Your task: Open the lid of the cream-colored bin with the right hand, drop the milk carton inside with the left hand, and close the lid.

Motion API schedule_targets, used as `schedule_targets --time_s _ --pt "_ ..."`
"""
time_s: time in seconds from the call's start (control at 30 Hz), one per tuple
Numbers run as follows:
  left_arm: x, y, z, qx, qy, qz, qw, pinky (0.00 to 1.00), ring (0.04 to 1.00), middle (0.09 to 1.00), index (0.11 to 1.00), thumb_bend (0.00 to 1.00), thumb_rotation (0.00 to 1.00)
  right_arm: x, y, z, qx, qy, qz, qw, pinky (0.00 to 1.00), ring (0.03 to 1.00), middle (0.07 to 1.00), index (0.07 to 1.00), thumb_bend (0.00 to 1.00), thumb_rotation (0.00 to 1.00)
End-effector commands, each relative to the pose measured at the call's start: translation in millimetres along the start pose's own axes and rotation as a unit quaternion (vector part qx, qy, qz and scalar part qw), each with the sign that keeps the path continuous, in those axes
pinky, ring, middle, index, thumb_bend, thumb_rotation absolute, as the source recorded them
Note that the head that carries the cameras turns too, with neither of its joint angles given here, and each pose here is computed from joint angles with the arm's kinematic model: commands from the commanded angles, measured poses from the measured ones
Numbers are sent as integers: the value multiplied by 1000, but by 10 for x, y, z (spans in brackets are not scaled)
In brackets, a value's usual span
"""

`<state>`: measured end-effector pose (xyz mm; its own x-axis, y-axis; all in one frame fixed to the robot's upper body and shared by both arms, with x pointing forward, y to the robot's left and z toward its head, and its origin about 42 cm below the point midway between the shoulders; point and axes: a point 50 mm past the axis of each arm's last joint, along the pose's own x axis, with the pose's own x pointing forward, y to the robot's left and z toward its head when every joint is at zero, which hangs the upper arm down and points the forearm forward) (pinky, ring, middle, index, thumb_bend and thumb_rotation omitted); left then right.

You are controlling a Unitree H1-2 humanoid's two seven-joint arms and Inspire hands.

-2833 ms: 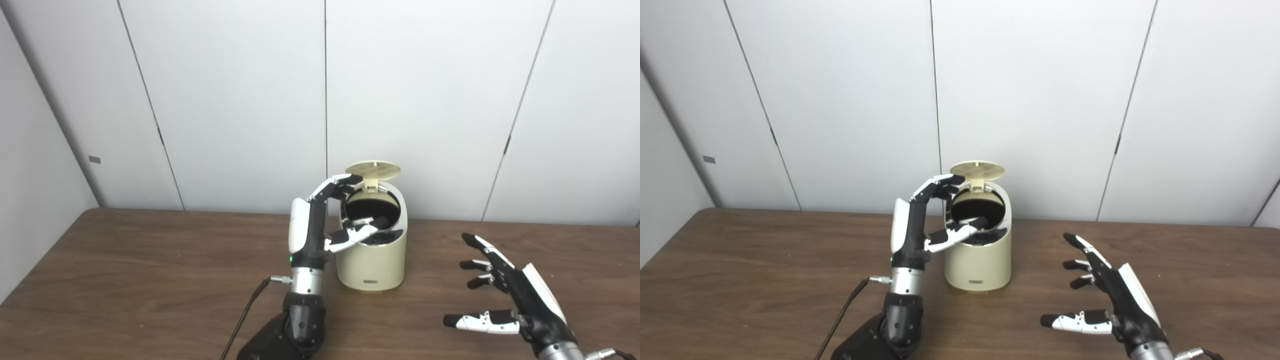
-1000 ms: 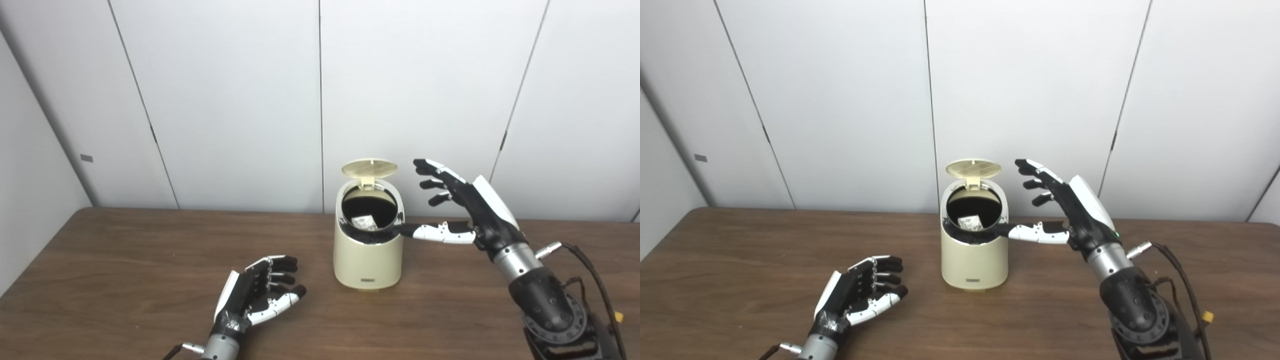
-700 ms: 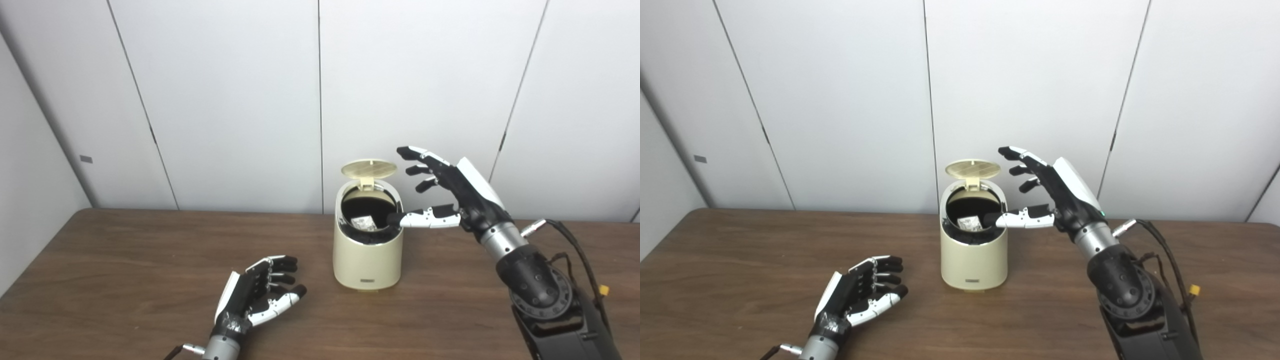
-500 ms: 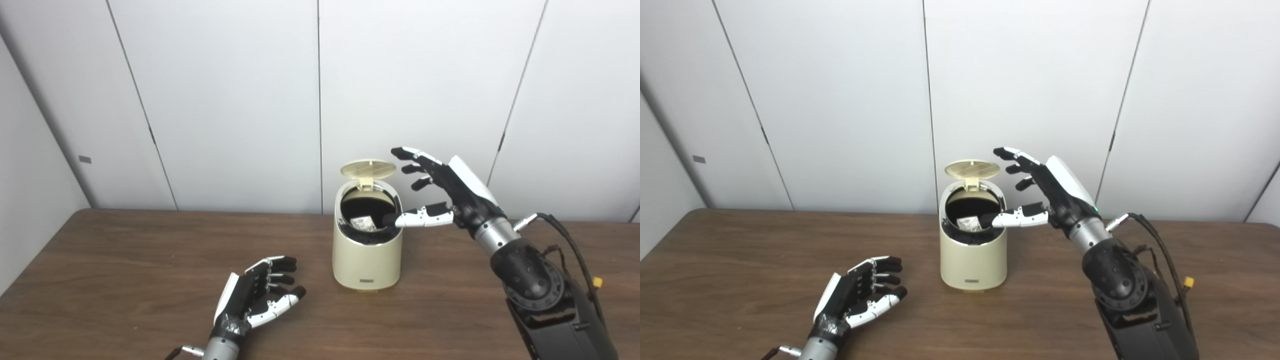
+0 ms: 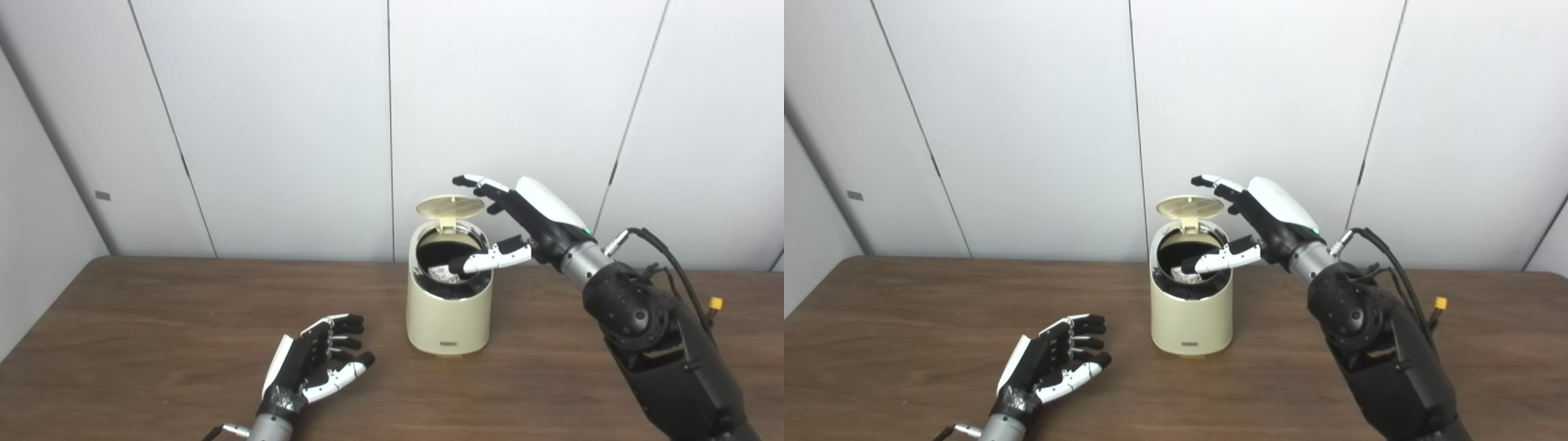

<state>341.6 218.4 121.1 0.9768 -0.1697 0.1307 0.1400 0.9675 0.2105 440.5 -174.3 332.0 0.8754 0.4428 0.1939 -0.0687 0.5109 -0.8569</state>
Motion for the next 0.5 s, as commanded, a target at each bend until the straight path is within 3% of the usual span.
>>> schedule_targets --time_s 0.0,0.17,0.33,0.47 --pt "51 -57 31 -5 -6 -15 1000 582 668 734 758 611 180 90 -276 171 -34 -35 -31 998 732 873 872 818 747 436" --pt "53 -60 31 -11 -5 -13 1000 585 674 739 763 611 186 52 -243 180 -65 -55 -28 996 696 856 818 765 753 443" --pt "55 -44 36 -8 -7 -14 1000 584 673 738 760 612 195 -16 -221 181 -83 -69 -31 994 791 907 761 718 756 461" --pt "58 -33 34 -6 -8 -14 1000 586 670 736 757 612 204 -52 -214 168 -97 -75 -34 992 785 904 721 686 759 474"
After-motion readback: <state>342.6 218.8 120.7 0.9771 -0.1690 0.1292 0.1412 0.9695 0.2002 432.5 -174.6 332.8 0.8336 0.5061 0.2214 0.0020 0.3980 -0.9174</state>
